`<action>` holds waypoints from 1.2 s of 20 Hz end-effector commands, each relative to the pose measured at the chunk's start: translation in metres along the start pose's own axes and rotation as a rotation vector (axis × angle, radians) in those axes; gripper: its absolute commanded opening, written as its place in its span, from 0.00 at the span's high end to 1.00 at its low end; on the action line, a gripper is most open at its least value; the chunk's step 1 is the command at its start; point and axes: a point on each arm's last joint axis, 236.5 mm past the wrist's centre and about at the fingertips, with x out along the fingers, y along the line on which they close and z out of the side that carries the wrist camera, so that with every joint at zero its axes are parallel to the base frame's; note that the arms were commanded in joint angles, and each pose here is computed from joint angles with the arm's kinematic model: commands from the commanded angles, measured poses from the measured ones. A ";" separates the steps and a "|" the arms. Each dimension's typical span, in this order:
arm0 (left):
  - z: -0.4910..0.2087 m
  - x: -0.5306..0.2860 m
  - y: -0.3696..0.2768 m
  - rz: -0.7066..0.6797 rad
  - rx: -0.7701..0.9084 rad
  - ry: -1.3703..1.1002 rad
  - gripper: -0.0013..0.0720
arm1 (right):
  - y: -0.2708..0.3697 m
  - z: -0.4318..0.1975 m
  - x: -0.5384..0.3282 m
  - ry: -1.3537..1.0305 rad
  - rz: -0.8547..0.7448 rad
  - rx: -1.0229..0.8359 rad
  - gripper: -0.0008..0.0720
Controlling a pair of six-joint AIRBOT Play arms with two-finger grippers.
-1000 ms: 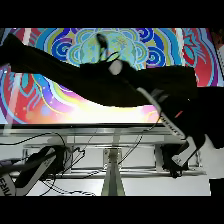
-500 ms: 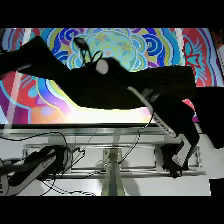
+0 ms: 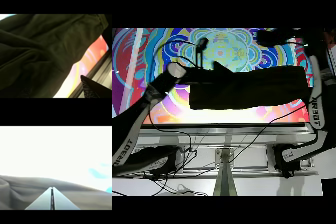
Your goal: Fold the clothes and pants, and hang the long-sleeved shirts on hangers.
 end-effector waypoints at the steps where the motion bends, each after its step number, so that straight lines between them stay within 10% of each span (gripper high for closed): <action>1: -0.009 0.019 0.006 0.030 0.010 0.015 0.04 | -0.108 -0.016 -0.042 0.037 -0.117 0.097 0.95; 11: -0.053 -0.134 0.222 0.319 -0.387 0.017 0.04 | -0.152 -0.093 0.008 0.166 0.035 0.149 0.95; 20: -0.138 -0.072 0.234 0.307 -0.530 0.125 0.04 | -0.055 -0.087 0.045 0.147 0.227 0.008 0.95; 24: -0.126 -0.051 0.235 0.313 -0.545 0.073 0.84 | 0.020 -0.070 0.049 0.078 0.377 -0.068 0.95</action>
